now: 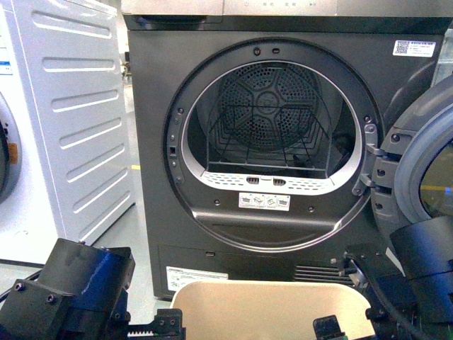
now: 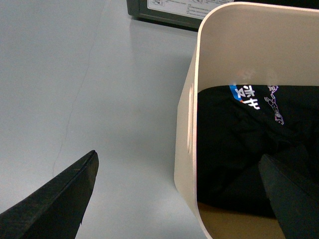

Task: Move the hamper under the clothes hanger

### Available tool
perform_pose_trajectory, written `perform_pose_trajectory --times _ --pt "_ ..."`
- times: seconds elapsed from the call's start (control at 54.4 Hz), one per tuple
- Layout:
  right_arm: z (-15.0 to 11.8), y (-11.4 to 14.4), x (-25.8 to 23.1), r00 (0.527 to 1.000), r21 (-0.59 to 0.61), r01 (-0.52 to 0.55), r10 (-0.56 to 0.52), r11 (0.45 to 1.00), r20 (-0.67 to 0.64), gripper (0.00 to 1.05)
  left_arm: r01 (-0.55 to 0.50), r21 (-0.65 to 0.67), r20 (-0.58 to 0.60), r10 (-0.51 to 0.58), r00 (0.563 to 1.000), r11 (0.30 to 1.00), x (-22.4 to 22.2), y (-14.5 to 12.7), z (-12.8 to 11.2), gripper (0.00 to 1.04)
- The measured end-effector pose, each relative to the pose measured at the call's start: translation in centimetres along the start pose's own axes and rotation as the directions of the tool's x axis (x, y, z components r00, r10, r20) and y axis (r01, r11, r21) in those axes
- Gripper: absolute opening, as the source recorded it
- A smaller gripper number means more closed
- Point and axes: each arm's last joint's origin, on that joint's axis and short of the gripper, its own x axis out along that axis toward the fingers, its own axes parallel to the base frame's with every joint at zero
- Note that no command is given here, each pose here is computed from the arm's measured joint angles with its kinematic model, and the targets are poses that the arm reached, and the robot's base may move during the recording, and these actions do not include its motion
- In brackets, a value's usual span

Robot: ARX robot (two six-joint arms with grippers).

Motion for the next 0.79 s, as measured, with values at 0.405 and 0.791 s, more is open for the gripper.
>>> perform_pose_trajectory --times 0.405,0.791 --pt "-2.9 -3.2 2.3 0.998 0.14 0.055 -0.051 0.989 -0.035 0.97 0.026 0.019 -0.036 -0.025 0.999 0.999 1.9 -0.6 -0.9 0.98" --pt "-2.7 -3.7 3.8 0.997 0.154 0.061 -0.052 0.986 -0.059 0.97 0.034 0.007 -0.069 -0.034 0.997 0.999 3.6 -0.8 -1.1 0.98"
